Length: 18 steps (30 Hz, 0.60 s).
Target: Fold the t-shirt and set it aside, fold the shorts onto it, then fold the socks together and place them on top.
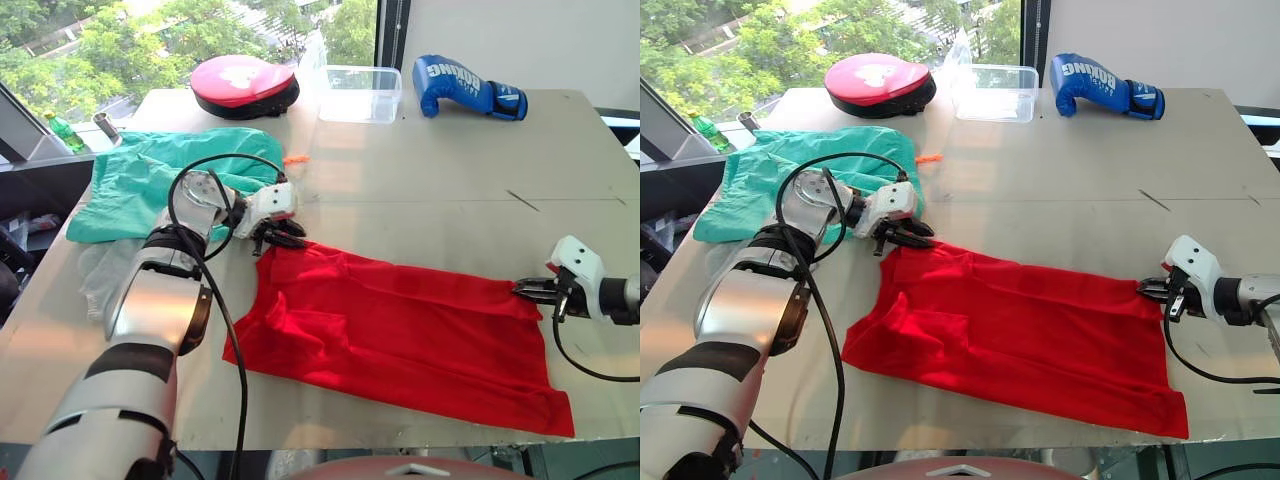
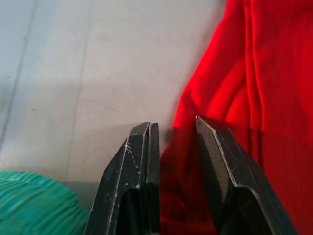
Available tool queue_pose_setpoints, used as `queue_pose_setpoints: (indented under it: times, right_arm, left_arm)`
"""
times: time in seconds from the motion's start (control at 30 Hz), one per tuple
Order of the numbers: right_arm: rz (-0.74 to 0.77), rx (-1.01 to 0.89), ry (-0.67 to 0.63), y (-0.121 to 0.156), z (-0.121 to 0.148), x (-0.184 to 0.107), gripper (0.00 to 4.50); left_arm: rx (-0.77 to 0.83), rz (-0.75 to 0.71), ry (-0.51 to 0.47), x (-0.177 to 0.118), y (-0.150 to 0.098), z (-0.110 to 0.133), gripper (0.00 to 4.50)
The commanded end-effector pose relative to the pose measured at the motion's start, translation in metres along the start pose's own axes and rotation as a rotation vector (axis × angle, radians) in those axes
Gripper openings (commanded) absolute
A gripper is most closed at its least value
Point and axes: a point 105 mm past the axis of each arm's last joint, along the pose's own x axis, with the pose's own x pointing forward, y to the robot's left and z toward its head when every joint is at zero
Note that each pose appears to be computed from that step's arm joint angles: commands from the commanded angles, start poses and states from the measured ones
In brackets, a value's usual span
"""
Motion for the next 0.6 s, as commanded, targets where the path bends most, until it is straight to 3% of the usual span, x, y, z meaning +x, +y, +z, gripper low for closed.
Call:
queue_pose_setpoints:
  times: [0.03, 0.13, 0.27, 0.37, 0.5, 0.6]
  right_arm:
    - [-0.005, -0.015, 0.016, 0.000, -0.001, 0.001, 0.00]
    - [-0.006, -0.020, 0.021, -0.001, -0.002, 0.001, 0.00]
    - [-0.005, -0.023, 0.024, -0.001, -0.003, 0.001, 0.00]
    - [-0.005, -0.025, 0.026, -0.001, -0.003, 0.000, 0.00]
    - [-0.004, -0.027, 0.028, -0.001, -0.004, 0.001, 0.00]
    - [-0.004, -0.029, 0.029, -0.002, -0.004, 0.002, 0.00]
  left_arm:
    - [0.016, -0.050, 0.062, -0.003, -0.005, -0.007, 1.40]
    - [0.027, -0.029, 0.090, -0.001, -0.004, -0.010, 1.40]
    - [0.018, -0.043, 0.046, 0.002, -0.004, -0.002, 1.40]
    - [0.028, -0.003, 0.039, 0.002, 0.001, 0.000, 2.26]
    - [0.058, -0.021, 0.110, 0.002, -0.003, -0.012, 4.10]
    - [0.070, -0.040, 0.145, 0.004, -0.007, -0.018, 4.10]
